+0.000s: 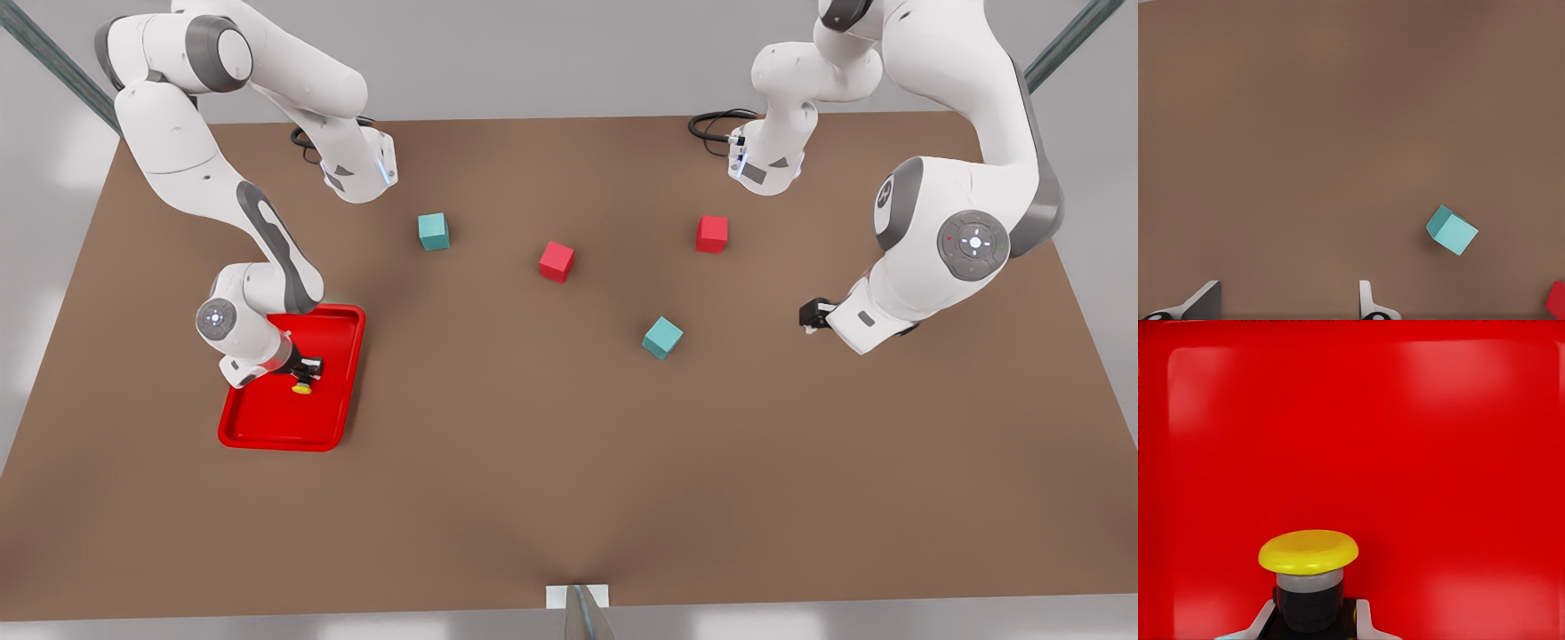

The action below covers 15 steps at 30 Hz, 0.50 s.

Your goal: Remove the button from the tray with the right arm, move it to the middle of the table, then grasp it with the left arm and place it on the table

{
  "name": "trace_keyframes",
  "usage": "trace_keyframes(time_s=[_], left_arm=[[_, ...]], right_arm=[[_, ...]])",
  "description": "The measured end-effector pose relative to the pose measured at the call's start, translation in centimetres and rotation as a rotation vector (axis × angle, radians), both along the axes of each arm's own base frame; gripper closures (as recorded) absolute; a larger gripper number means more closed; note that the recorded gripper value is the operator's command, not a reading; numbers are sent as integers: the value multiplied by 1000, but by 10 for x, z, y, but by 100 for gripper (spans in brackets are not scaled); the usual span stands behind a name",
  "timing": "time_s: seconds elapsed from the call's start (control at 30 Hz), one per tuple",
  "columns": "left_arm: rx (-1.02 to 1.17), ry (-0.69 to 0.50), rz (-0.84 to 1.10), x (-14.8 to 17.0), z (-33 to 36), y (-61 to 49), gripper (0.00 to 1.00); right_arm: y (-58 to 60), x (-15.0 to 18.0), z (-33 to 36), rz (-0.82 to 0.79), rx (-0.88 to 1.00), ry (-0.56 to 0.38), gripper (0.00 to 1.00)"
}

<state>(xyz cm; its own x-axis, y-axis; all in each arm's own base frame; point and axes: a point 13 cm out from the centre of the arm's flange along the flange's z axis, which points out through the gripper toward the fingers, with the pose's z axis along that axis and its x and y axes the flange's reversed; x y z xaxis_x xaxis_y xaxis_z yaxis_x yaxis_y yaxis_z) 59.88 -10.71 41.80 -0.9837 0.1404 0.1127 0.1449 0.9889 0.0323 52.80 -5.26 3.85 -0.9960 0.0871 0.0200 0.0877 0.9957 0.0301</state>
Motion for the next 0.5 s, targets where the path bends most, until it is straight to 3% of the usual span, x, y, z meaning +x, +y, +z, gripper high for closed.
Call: trace_keyframes(time_s=[0.13, 0.27, 0.33, 0.4, 0.5], left_arm=[[0, 0, 0, 0, 0, 0, 0], [0, -1, 0, 0, 0, 0, 0], [0, 0, 0, 0, 0, 0, 0], [0, 0, 0, 0, 0, 0, 0], [0, -1, 0, 0, 0, 0, 0]], right_arm=[[15, 17, 26, 56, -15, -32, 59], [85, 103, 122, 179, -22, -118, 59], [143, 120, 159, 255, -22, -121, 59], [230, 109, 185, 345, -11, -89, 59], [351, 51, 196, 421, 40, 8, 59]])
